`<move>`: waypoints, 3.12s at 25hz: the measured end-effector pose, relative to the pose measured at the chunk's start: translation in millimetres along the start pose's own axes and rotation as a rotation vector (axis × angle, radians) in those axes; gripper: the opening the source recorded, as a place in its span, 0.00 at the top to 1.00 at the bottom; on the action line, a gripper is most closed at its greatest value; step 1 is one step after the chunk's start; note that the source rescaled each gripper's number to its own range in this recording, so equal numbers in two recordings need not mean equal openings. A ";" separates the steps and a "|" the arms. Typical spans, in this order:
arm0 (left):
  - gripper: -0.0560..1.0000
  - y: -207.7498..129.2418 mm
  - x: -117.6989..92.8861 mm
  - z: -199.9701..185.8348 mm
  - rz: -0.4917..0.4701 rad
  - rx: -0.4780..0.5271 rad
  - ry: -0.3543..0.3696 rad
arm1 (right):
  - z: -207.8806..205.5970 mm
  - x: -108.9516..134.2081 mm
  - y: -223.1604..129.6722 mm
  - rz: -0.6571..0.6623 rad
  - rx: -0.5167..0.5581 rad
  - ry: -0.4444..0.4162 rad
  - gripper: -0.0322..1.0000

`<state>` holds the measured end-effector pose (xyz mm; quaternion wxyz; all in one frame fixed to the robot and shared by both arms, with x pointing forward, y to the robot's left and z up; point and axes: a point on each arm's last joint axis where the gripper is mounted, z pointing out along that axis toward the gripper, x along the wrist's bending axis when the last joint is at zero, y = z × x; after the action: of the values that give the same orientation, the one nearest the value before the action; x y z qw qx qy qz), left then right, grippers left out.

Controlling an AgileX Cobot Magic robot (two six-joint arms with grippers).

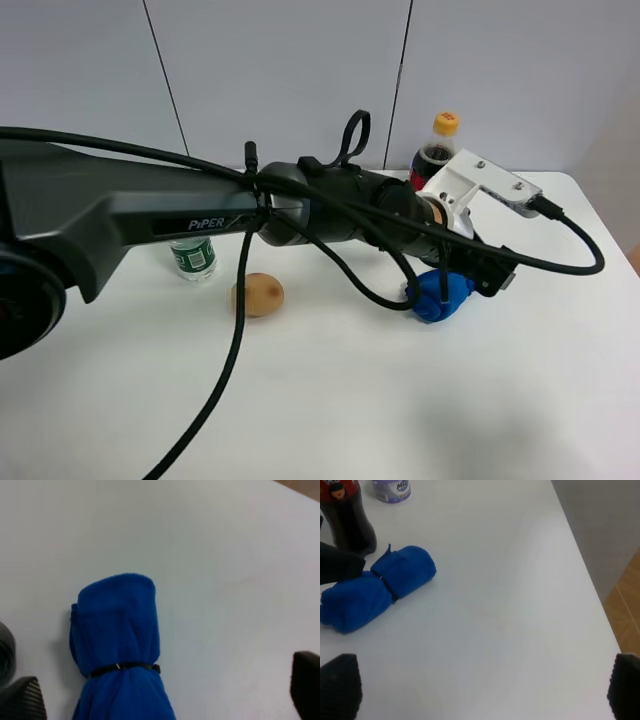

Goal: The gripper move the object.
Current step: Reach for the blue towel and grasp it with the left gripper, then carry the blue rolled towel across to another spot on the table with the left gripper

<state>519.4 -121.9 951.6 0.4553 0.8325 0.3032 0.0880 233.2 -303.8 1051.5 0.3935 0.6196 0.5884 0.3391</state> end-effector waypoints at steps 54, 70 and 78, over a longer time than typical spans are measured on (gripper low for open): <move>0.94 -79.9 17.1 64.2 0.105 0.114 0.047 | 0.0 0.0 0.0 0.000 0.000 0.000 0.00; 0.94 65.0 -17.9 -76.8 0.282 -0.130 0.008 | 0.0 0.0 0.0 0.000 0.000 0.000 0.00; 0.94 90.6 -3.0 -185.8 0.362 0.098 0.102 | 0.0 0.0 0.0 0.000 0.000 0.000 0.00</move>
<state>476.9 -29.0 1131.4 0.3751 0.8890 0.1752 0.1958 233.2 -303.8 1051.5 0.3935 0.6196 0.5884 0.3391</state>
